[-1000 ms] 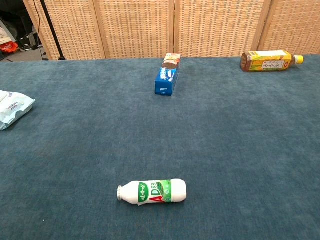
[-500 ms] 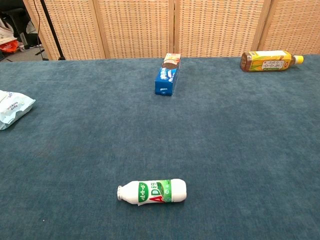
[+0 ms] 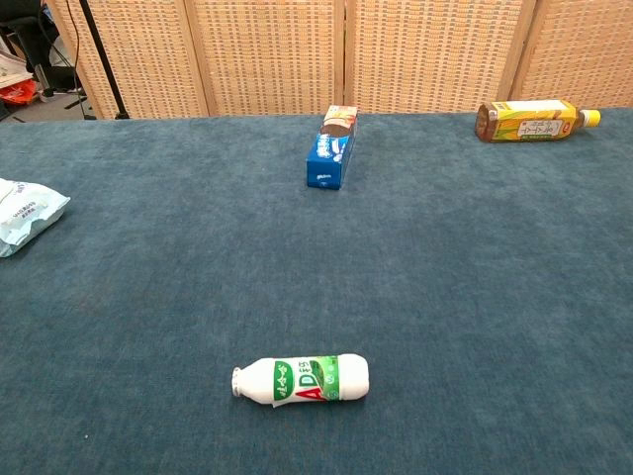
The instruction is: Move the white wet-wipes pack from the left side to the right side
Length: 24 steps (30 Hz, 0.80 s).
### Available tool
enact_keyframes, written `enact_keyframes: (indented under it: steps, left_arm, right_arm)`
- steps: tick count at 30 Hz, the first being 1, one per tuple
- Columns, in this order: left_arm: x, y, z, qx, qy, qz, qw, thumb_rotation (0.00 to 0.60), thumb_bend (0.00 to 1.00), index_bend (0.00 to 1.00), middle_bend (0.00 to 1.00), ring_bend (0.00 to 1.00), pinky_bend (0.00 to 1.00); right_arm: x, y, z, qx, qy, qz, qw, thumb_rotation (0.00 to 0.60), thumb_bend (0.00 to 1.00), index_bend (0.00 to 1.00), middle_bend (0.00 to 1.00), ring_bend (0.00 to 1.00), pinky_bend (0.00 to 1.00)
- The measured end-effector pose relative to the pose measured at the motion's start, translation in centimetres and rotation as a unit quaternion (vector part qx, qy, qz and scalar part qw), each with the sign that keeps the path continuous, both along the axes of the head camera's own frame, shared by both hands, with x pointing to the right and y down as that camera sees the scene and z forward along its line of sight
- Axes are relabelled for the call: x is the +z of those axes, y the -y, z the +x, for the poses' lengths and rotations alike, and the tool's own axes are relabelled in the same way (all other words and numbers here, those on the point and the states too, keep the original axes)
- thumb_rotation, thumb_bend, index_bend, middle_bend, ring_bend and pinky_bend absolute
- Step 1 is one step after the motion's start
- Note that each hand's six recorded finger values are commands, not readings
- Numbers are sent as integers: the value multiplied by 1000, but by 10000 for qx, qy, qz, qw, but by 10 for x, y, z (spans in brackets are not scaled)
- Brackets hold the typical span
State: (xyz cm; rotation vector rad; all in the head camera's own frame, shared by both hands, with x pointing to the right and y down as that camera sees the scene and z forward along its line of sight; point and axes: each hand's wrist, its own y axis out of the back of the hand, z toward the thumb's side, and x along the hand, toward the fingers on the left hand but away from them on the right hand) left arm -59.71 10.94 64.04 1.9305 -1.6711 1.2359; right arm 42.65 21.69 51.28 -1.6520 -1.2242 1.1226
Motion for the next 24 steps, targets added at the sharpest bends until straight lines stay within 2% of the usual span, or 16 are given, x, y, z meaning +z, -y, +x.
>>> enact_keyframes:
  steps: [4,10,19,24]
  left_arm:
    - [11,6,4,-217,-162,-30,9996,600,1000,0,0,0,0]
    - [27,16,3,-493,-187,-188,9984,600,1000,0,0,0,0]
    - [48,25,15,-604,-265,-340,9972,600,1000,0,0,0,0]
    - [54,29,26,-523,-361,-359,9973,600,1000,0,0,0,0]
  right_arm:
    - [1,1,0,9,0,-32,10000,600,0,0,0,0,0]
    - [2,2,0,27,6,-36,10000,600,0,0,0,0,0]
    - [4,3,-1,19,-4,-89,10000,600,0,0,0,0,0]
    - [5,4,-1,31,-12,-98,9999,600,0,0,0,0,0]
